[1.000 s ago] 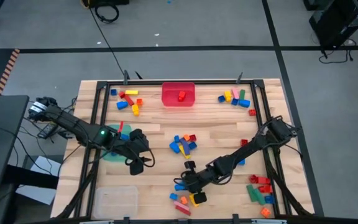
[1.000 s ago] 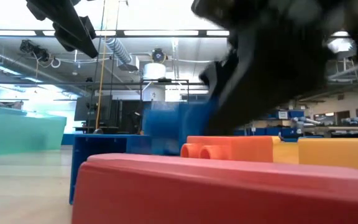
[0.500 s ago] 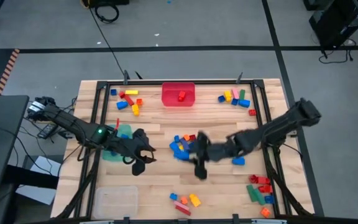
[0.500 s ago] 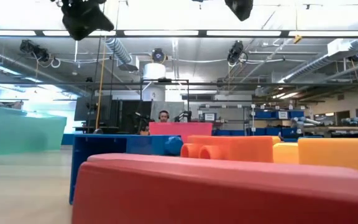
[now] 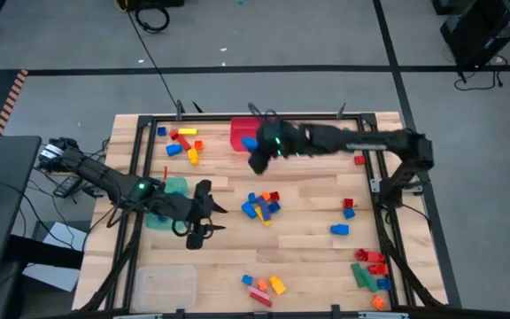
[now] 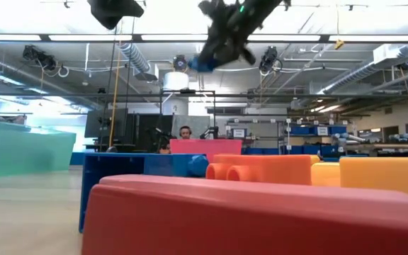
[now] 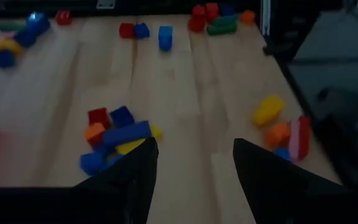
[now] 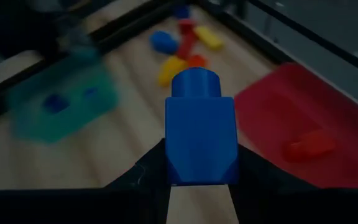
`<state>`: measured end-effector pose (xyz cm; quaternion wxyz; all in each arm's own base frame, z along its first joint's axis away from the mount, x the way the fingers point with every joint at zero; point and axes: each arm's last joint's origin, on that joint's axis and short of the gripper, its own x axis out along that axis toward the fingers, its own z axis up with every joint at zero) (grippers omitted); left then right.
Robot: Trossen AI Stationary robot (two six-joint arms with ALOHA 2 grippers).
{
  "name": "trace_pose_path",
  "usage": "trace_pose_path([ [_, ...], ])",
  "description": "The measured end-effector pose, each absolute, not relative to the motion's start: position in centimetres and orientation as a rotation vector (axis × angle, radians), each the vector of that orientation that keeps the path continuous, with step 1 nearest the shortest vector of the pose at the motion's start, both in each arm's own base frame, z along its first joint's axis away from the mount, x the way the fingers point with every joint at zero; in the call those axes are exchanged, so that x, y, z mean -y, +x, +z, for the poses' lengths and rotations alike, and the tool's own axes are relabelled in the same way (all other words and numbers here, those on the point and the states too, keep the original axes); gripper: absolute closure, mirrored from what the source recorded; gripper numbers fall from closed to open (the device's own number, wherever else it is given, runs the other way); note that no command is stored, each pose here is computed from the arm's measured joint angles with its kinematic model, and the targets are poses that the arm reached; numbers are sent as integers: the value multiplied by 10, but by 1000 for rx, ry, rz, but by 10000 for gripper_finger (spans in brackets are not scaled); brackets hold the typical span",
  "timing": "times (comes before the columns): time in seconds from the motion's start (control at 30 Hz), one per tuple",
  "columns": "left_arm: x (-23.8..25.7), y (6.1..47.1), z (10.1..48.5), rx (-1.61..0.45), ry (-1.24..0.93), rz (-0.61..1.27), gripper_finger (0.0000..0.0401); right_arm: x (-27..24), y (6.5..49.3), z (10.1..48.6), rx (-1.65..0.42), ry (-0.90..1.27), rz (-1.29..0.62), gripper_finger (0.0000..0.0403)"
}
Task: Sort blocks by size
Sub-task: Put the blue 1 studded building block into the red bin
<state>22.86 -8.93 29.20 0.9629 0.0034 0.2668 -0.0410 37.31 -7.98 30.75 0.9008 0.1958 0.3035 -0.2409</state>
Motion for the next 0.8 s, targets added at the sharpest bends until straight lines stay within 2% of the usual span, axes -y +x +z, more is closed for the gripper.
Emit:
trace_pose_path([
  [0.27, 56, 191, 310, -582, 144, -42, 183, 174, 385, 251, -739, 541, -613, 267],
  [0.53, 46, 171, 309, -663, 155, -20, 183, 217, 383, 210, -808, 634, -661, 267],
  [0.6, 44, 169, 310, -669, 142, -8, 183, 221, 381, 209, -812, 650, -657, 245],
  [0.73, 40, 165, 309, -693, 111, 24, 183, 224, 377, 212, -796, 664, -673, 164],
  [0.8, 38, 165, 308, -697, 90, 41, 183, 224, 376, 218, -783, 663, -671, 141],
])
